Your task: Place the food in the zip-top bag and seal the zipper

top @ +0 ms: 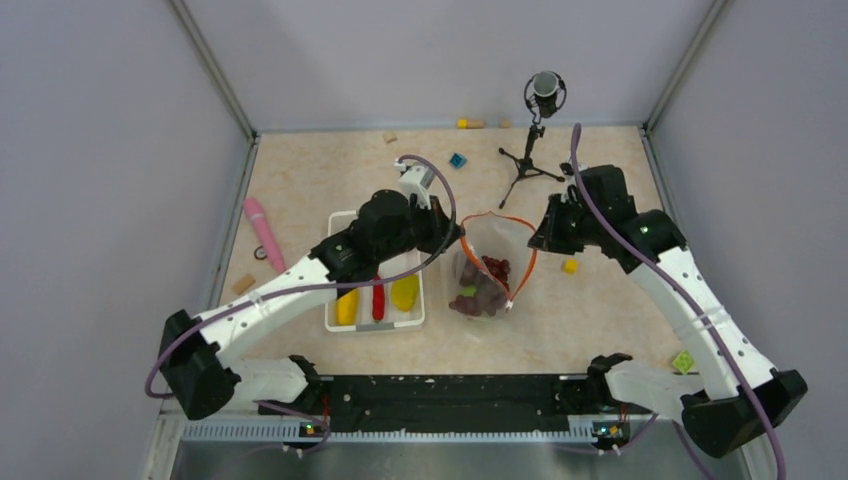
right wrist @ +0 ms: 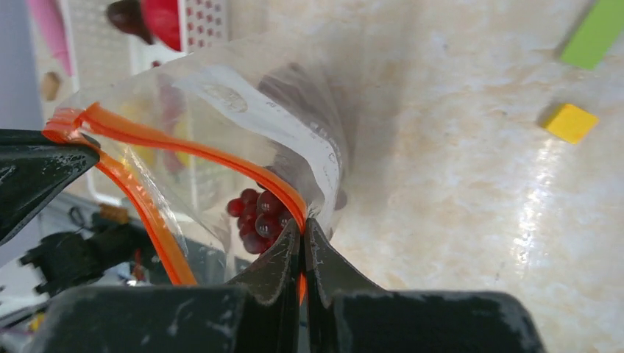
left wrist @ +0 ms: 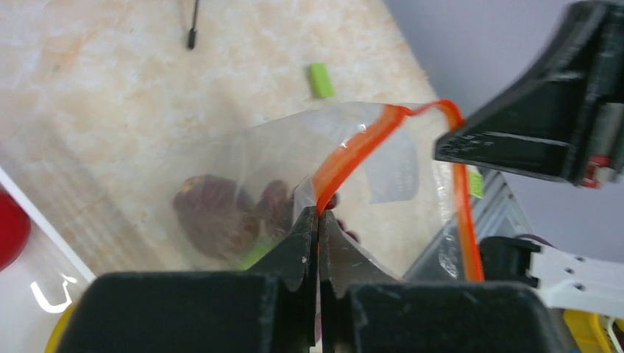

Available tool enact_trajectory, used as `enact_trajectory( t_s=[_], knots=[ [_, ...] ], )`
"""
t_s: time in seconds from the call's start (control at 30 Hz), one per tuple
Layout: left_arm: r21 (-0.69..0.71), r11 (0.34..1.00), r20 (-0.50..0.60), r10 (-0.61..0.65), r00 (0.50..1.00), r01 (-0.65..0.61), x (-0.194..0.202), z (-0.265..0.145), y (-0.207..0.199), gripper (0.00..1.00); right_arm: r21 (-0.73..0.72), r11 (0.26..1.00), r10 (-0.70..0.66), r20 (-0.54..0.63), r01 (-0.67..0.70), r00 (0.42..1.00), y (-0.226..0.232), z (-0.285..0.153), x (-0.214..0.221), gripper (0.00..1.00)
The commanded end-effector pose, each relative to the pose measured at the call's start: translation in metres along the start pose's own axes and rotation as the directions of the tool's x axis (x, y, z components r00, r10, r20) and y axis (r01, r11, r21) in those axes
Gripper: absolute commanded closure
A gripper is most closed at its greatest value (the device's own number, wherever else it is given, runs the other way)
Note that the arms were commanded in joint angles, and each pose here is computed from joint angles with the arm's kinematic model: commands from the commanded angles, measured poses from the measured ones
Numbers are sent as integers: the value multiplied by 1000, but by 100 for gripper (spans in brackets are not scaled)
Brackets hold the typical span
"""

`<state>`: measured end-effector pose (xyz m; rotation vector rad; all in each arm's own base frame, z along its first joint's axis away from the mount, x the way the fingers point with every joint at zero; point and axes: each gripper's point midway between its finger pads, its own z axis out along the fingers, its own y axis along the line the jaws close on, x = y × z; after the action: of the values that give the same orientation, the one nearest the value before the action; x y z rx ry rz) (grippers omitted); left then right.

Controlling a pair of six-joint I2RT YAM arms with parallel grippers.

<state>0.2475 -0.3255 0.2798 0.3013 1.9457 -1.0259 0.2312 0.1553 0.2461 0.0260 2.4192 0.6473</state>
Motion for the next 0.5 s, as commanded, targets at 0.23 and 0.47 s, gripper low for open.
enact_trajectory(
  t_s=[0.23, 0.47],
  knots=[
    [-40, 996, -14, -85, 996, 84, 4, 31, 34, 100, 56, 996, -68, 70, 65, 995, -20, 26, -11, 50],
    [-21, 997, 28, -77, 997, 77, -5, 22, 28, 100, -15, 998, -54, 136, 56, 989, -10, 33, -12, 81]
  ],
)
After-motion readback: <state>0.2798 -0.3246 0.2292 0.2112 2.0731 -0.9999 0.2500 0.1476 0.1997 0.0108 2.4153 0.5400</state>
